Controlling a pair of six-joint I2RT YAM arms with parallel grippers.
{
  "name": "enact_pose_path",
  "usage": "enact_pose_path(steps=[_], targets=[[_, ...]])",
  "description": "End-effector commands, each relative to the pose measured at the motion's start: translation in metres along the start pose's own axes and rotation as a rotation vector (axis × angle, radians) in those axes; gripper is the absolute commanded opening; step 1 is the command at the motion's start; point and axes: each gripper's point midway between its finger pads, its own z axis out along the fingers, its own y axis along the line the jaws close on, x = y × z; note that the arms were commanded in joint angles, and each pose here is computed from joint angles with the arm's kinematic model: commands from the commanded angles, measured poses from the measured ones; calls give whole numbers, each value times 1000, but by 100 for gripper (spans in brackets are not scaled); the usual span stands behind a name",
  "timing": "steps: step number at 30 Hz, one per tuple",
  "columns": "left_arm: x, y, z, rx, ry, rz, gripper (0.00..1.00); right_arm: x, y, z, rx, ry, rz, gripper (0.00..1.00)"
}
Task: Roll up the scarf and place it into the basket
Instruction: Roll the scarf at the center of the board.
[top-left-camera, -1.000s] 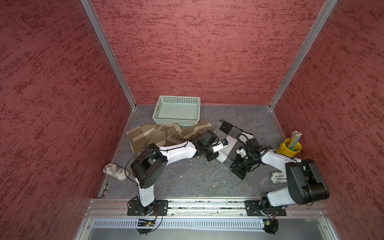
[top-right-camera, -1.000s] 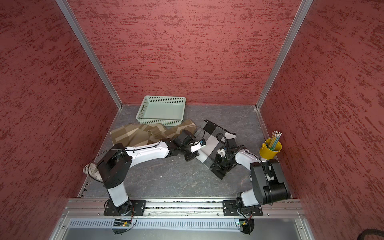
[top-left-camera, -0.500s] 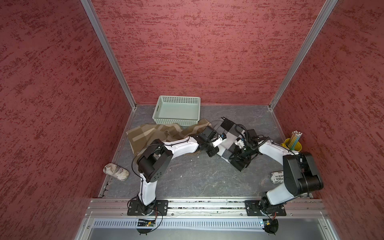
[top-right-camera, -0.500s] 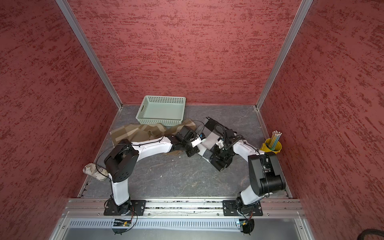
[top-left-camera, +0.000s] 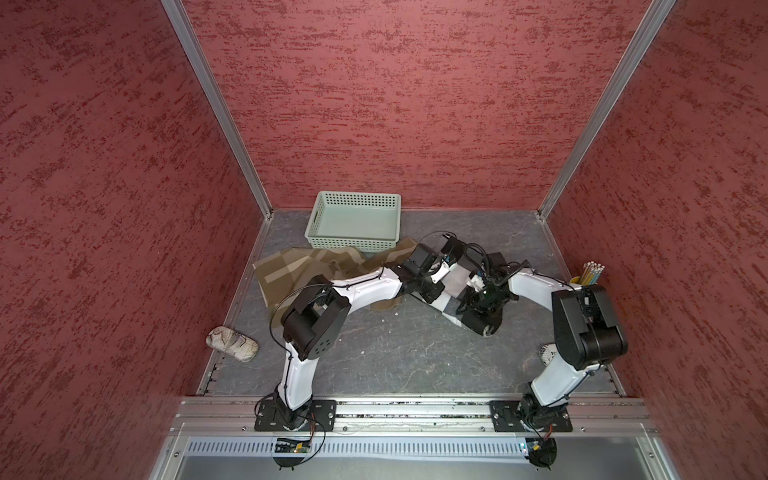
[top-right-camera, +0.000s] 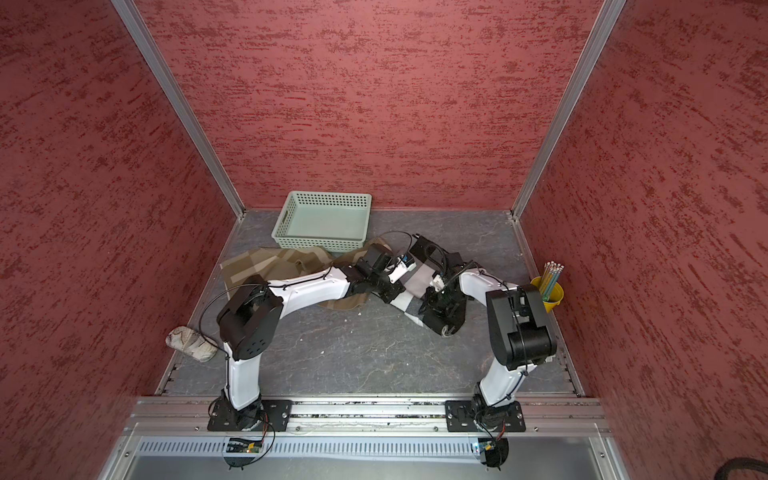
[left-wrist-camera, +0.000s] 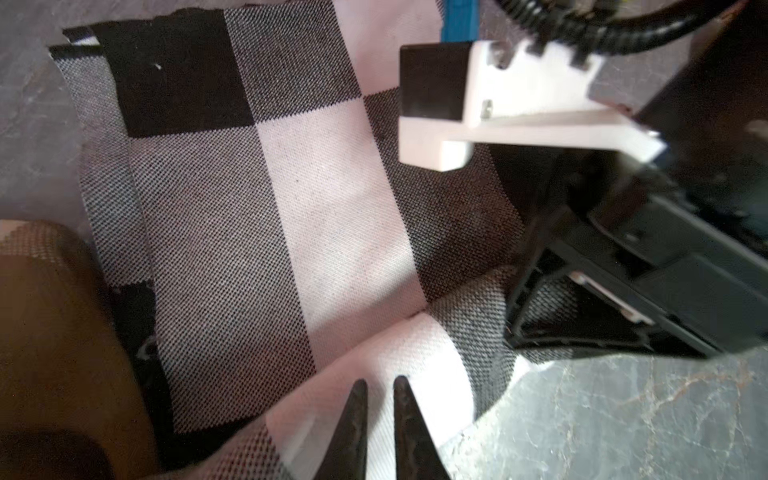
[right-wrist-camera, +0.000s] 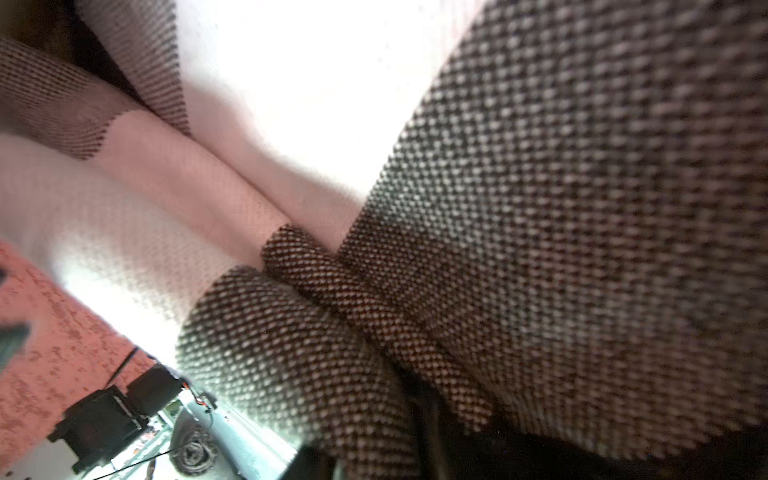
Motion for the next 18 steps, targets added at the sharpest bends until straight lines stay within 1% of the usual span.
enact_pose_path(steps=[1, 4, 6, 9, 11, 12, 15, 16, 18], targets=[[27, 19, 20, -17, 90, -72, 13, -11, -19, -13, 140, -77, -32, 40], [34, 25, 28, -10, 95, -101, 9, -15, -34, -28, 252, -143, -15, 47], [35, 25, 30, -14, 67, -103, 8, -16, -36, -33, 269, -171, -9, 51], [35, 27, 34, -18, 39, -104, 8, -18, -35, -41, 278, -210, -4, 52], [36, 27, 38, -16, 45, -105, 8, -21, -28, -54, 275, -269, -21, 52], [37, 27, 40, -14, 54, -107, 8, -23, -24, -64, 290, -311, -41, 52], [33, 24, 42, 0, 46, -99, 8, -20, -7, -88, 429, -427, -181, 54], [31, 23, 43, 6, 39, -97, 8, -17, -1, -92, 473, -459, -224, 56], [26, 21, 44, 21, 26, -94, 8, -11, 15, -89, 495, -506, -313, 58]])
